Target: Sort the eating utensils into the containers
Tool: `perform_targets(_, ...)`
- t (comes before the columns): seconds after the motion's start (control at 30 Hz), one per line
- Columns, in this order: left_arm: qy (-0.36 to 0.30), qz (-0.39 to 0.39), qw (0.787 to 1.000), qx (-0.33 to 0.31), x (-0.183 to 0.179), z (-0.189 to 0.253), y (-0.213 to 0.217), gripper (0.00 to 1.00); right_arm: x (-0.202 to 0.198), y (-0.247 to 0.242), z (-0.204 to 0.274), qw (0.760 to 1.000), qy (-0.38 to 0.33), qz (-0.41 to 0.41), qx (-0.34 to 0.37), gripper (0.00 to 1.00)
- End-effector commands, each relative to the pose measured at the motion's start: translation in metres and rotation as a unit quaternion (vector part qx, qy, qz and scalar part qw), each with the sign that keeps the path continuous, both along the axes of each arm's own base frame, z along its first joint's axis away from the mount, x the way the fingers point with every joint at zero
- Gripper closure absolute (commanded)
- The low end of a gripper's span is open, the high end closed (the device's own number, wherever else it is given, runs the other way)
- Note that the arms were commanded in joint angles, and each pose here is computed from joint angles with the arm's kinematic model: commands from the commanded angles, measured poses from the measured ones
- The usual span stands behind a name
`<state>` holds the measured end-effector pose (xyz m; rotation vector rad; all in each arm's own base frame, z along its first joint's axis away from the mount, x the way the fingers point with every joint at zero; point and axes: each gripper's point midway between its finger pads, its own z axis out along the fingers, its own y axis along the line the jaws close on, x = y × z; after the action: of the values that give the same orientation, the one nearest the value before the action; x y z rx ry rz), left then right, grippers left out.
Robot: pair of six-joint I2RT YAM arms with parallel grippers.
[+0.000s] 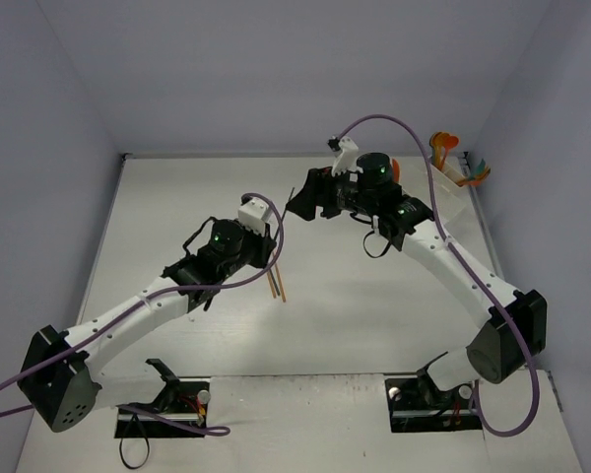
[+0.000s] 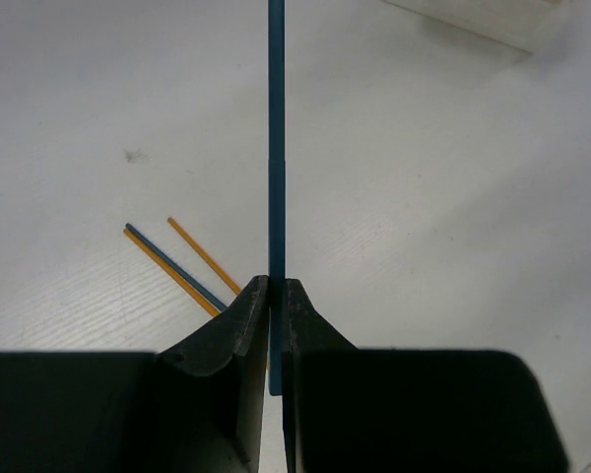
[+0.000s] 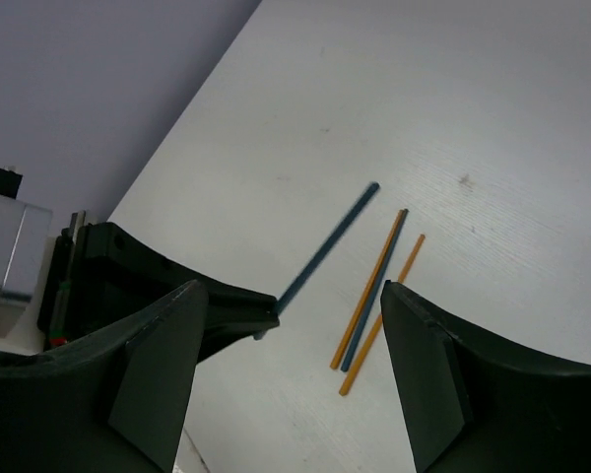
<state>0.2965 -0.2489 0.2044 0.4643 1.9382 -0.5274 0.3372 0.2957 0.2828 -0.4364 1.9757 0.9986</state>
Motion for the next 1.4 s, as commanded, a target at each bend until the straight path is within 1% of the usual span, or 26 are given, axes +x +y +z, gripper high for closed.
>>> perform_targets(0.0, -0.099, -0.073, 0.992, -0.034, -0.005, 0.061, -0.021, 1.0, 0.002, 0.02, 0.038, 0.998, -0.032, 0.025, 0.049, 0.33)
perform_targets(0.2, -0.111, -0.09, 0.989, -0.039, -0.012, 0.07, -0.026, 1.0, 0.007, 0.026, 0.029, 0.998, -0.023, 0.022, 0.046, 0.38)
perform_targets(0.3, -0.113, -0.092, 0.989, -0.037, -0.013, 0.071, -0.027, 1.0, 0.009, 0.025, 0.027, 0.999, -0.023, 0.015, 0.045, 0.43)
perform_targets(0.4, -0.111, -0.094, 0.989, -0.037, -0.013, 0.069, -0.028, 1.0, 0.008, 0.024, 0.029, 0.999, -0.026, 0.011, 0.045, 0.61)
perform_targets(0.47, -0.108, -0.094, 0.989, -0.036, -0.013, 0.067, -0.029, 1.0, 0.009, 0.022, 0.03, 0.999, -0.03, 0.006, 0.044, 0.76)
perform_targets(0.5, -0.105, -0.093, 0.989, -0.036, -0.013, 0.065, -0.029, 1.0, 0.009, 0.02, 0.032, 0.998, -0.036, 0.001, 0.043, 0.85)
perform_targets(0.57, -0.101, -0.089, 0.99, -0.035, -0.011, 0.062, -0.029, 1.0, 0.008, 0.017, 0.033, 0.998, -0.042, -0.004, 0.04, 0.93)
perform_targets(0.63, -0.095, -0.08, 0.992, -0.036, -0.009, 0.059, -0.028, 0.99, 0.008, 0.013, 0.035, 0.998, -0.049, -0.01, 0.037, 0.98)
perform_targets(0.67, -0.093, -0.075, 0.992, -0.037, -0.008, 0.059, -0.027, 0.94, 0.008, 0.011, 0.035, 0.998, -0.051, -0.014, 0.035, 1.0)
perform_targets(0.7, -0.091, -0.07, 0.993, -0.037, -0.006, 0.058, -0.027, 0.85, 0.008, 0.009, 0.035, 0.998, -0.055, -0.02, 0.033, 1.0)
perform_targets(0.8, -0.083, -0.055, 0.994, -0.04, -0.003, 0.055, -0.025, 0.53, 0.013, -0.003, 0.038, 0.996, -0.068, -0.048, 0.025, 1.0)
perform_targets(0.83, -0.08, -0.046, 0.995, -0.038, -0.001, 0.052, -0.024, 0.49, 0.016, -0.012, 0.04, 0.995, -0.076, -0.065, 0.021, 1.0)
perform_targets(0.9, -0.071, -0.026, 0.996, -0.04, 0.003, 0.048, -0.02, 0.38, 0.024, -0.028, 0.045, 0.991, -0.089, -0.096, 0.016, 1.0)
perform_targets(0.97, -0.055, -0.004, 0.997, -0.047, 0.006, 0.041, -0.016, 0.34, 0.036, -0.058, 0.051, 0.984, -0.101, -0.145, 0.011, 1.0)
perform_targets(1.07, -0.025, 0.049, 0.997, -0.048, 0.011, 0.024, -0.004, 0.33, 0.051, -0.106, 0.06, 0.97, -0.117, -0.214, 0.006, 1.0)
perform_targets(1.1, -0.005, 0.068, 0.996, -0.051, 0.011, 0.015, 0.0, 0.33, 0.06, -0.133, 0.06, 0.96, -0.122, -0.253, -0.002, 1.0)
perform_targets(1.17, 0.024, 0.098, 0.993, -0.054, 0.012, 0.003, 0.007, 0.32, 0.069, -0.173, 0.067, 0.943, -0.136, -0.305, -0.011, 1.0)
perform_targets(1.23, 0.046, 0.121, 0.99, -0.056, 0.012, -0.009, 0.012, 0.32, 0.074, -0.204, 0.074, 0.927, -0.145, -0.345, -0.018, 1.0)
perform_targets(1.37, 0.079, 0.161, 0.982, -0.062, 0.013, -0.027, 0.025, 0.3, 0.084, -0.271, 0.071, 0.892, -0.143, -0.428, -0.028, 1.0)
